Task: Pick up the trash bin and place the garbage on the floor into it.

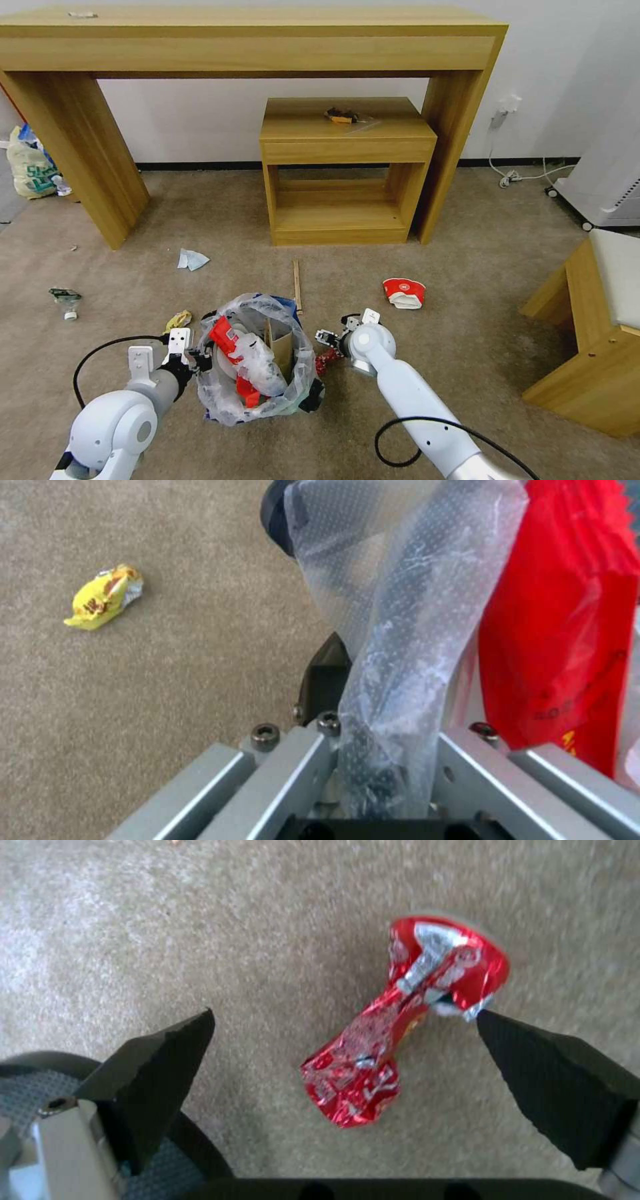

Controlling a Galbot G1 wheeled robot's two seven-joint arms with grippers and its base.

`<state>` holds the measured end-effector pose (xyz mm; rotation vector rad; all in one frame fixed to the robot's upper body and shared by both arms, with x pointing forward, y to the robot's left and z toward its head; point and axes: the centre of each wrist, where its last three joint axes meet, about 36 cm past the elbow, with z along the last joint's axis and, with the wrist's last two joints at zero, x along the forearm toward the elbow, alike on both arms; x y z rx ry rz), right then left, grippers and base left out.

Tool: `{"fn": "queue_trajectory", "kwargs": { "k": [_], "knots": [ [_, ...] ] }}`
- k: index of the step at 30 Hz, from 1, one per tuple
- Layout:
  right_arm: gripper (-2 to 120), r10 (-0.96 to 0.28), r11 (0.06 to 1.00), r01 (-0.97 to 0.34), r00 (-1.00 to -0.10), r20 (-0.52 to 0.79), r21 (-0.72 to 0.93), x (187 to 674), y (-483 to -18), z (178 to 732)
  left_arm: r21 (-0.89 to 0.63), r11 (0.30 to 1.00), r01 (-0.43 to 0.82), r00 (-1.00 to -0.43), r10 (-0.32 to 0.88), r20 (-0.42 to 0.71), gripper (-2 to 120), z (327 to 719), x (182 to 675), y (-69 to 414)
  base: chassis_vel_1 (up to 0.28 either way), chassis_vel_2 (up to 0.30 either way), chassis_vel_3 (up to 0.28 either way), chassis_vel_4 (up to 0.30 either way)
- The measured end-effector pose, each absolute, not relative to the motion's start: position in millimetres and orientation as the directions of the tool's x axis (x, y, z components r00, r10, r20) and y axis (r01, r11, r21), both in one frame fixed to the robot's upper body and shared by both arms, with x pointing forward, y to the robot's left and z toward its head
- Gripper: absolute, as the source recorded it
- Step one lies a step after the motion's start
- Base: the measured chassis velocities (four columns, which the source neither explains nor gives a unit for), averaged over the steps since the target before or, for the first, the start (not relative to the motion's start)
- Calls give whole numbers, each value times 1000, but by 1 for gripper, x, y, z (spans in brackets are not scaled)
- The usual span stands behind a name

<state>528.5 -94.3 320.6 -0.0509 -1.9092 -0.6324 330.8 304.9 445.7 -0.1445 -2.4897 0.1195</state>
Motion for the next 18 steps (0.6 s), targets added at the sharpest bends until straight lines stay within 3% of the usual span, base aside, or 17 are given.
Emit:
{"fn": "queue_trajectory", "kwargs": {
  "k": [18],
  "knots": [
    [100, -251, 784, 473, -352, 902, 403, 557, -80, 300, -122, 990, 75, -789, 134, 600, 0, 442, 332, 303, 0, 0, 0, 0]
  ]
}}
